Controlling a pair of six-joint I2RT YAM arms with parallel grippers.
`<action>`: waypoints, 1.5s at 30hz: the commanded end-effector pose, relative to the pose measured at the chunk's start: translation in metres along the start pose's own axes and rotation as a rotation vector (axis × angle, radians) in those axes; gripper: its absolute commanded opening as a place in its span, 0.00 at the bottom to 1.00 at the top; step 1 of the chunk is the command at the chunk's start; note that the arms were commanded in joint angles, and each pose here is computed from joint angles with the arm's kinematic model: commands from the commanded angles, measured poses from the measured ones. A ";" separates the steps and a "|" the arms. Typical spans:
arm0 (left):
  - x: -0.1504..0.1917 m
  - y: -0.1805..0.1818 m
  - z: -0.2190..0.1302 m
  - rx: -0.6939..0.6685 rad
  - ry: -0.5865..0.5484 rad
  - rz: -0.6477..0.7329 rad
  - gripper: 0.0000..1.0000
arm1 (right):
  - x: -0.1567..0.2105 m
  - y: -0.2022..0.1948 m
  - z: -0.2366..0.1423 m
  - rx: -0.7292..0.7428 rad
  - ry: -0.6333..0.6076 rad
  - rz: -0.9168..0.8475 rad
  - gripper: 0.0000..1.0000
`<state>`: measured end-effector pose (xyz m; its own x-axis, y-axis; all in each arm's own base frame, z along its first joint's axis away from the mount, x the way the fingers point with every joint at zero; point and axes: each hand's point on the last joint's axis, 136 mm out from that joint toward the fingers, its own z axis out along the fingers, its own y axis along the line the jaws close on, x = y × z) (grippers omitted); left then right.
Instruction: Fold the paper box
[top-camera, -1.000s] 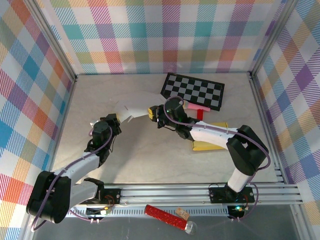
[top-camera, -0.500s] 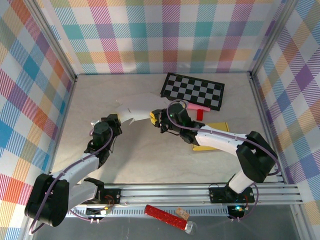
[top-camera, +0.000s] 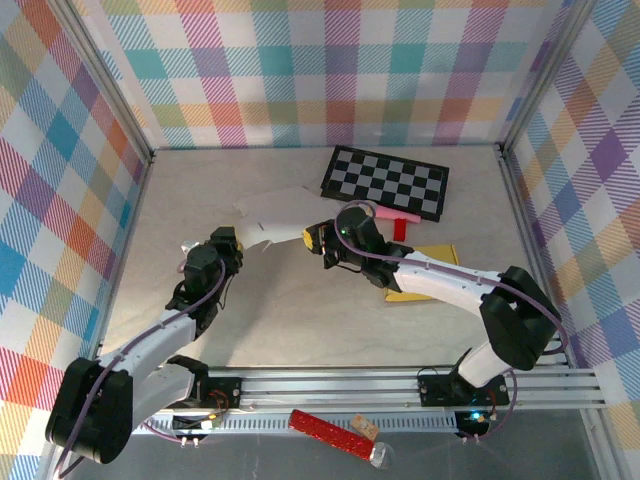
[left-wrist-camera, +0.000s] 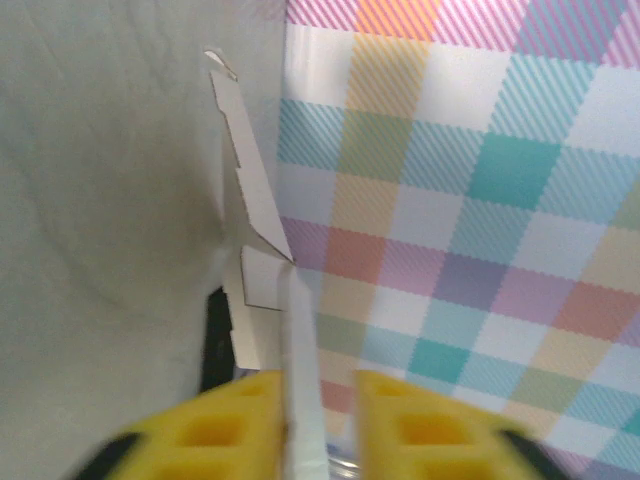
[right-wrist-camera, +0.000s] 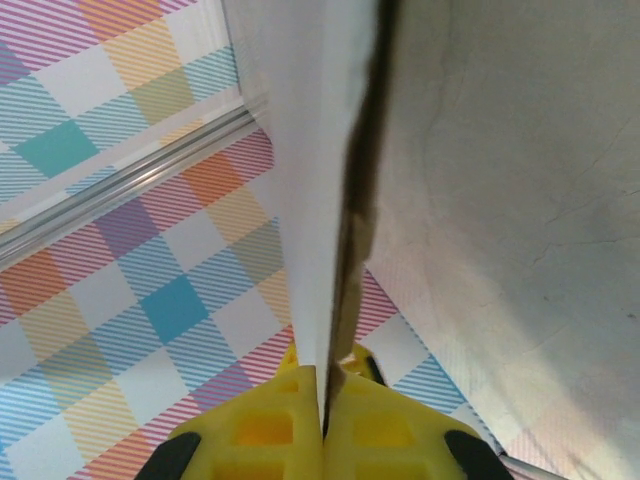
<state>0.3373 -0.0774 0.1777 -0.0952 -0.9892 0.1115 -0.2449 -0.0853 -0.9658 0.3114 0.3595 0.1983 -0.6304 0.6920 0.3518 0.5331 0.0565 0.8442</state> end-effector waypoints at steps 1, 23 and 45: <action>0.005 -0.012 -0.010 -0.081 0.017 0.106 0.60 | 0.009 0.029 -0.014 -0.025 -0.019 -0.055 0.00; 0.091 -0.085 -0.127 0.171 0.633 1.501 0.60 | 0.020 0.105 -0.122 0.340 -0.128 -0.194 0.00; 0.107 -0.040 -0.093 0.068 0.590 1.761 0.73 | 0.019 0.061 -0.061 0.514 -0.019 -0.029 0.00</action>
<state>0.2302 -0.1746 0.2437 -0.4997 0.2269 -0.8359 0.5739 0.8095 -0.1234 0.3016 0.3302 0.2886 -0.6542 0.6985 0.2901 0.7023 0.4187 0.5757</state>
